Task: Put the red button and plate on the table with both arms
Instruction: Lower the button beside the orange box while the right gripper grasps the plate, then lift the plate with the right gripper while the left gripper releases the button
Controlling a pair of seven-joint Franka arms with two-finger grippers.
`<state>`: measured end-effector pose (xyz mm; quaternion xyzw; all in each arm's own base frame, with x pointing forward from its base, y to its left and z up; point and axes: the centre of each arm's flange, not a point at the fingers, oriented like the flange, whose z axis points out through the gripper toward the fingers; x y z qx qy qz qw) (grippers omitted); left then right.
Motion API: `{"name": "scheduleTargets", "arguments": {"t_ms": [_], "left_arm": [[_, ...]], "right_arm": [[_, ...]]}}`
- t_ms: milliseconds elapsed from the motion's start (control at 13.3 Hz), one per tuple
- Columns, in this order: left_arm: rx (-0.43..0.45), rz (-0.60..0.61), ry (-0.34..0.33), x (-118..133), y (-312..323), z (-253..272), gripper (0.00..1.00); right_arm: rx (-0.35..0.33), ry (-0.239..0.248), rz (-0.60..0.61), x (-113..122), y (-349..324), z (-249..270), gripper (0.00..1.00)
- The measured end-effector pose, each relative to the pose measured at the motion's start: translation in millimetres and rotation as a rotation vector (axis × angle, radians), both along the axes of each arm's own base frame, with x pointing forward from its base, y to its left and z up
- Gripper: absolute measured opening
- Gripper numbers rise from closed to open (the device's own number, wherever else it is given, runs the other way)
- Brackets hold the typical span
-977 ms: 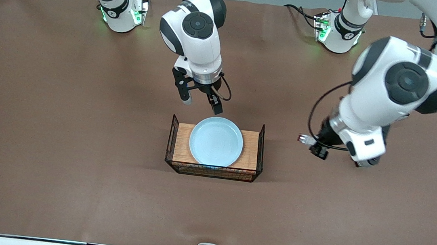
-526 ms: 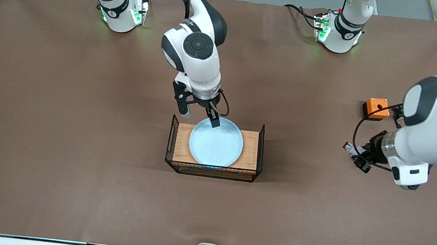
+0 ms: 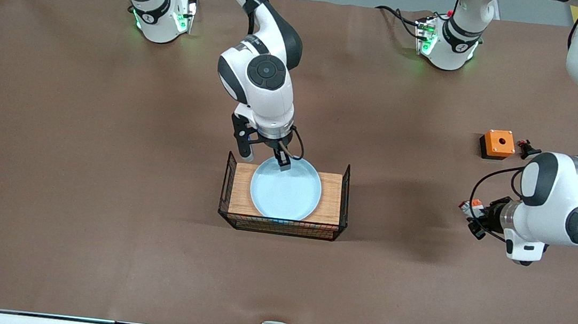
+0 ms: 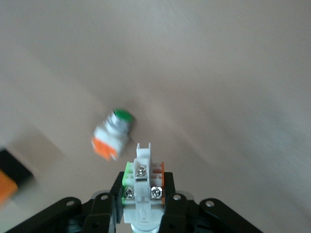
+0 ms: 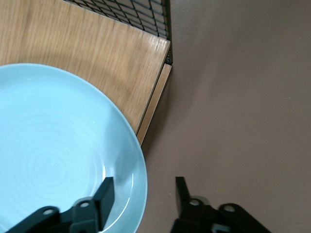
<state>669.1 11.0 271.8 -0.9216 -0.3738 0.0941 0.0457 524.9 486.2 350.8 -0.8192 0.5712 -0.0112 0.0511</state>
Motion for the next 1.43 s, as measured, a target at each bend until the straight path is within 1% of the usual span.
{"name": "scheduleTargets", "arguments": {"t_ms": [75,225,300,376,451,526,601,676,826,977,1127,1277,1427], "left_arm": [[-0.005,-0.032,-0.003,0,17,-5,0.34],[-0.027,-0.094,-0.002,-1,42,-8,0.34],[-0.038,-0.128,-0.004,-2,53,-11,0.34],[-0.051,-0.163,-0.004,-3,64,-17,0.34],[-0.066,-0.198,-0.004,-5,76,-25,0.34],[-0.078,-0.218,-0.012,-5,89,-33,0.34],[-0.084,-0.222,-0.022,-5,98,-41,0.34],[-0.088,-0.228,-0.036,-4,102,-46,0.34],[-0.091,-0.245,-0.077,1,102,-57,0.34],[-0.102,-0.238,-0.118,5,99,-71,0.34],[-0.115,-0.229,-0.125,7,99,-84,0.34],[-0.115,-0.241,-0.139,12,101,-83,0.34],[-0.121,-0.284,-0.144,14,102,-83,0.34]], "right_arm": [[0.001,-0.001,0.0,0,0,1,0.56],[0.0,-0.001,0.0,0,0,0,0.4],[-0.003,0.002,0.002,0,1,-3,0.39],[-0.007,0.006,0.002,0,1,-7,0.34],[-0.009,0.007,0.004,0,1,-9,0.34],[-0.007,0.005,0.005,0,2,-9,0.26],[-0.008,0.004,0.006,1,2,-8,0.2],[-0.007,0.001,0.007,1,3,-7,0.2],[0.003,-0.011,0.007,3,5,0,0.06],[0.01,-0.019,0.007,5,6,6,0.04],[0.015,-0.023,0.008,6,8,10,0.03],[0.012,-0.016,0.011,5,10,18,0.03],[0.002,0.001,0.021,1,17,35,0.03]]}}
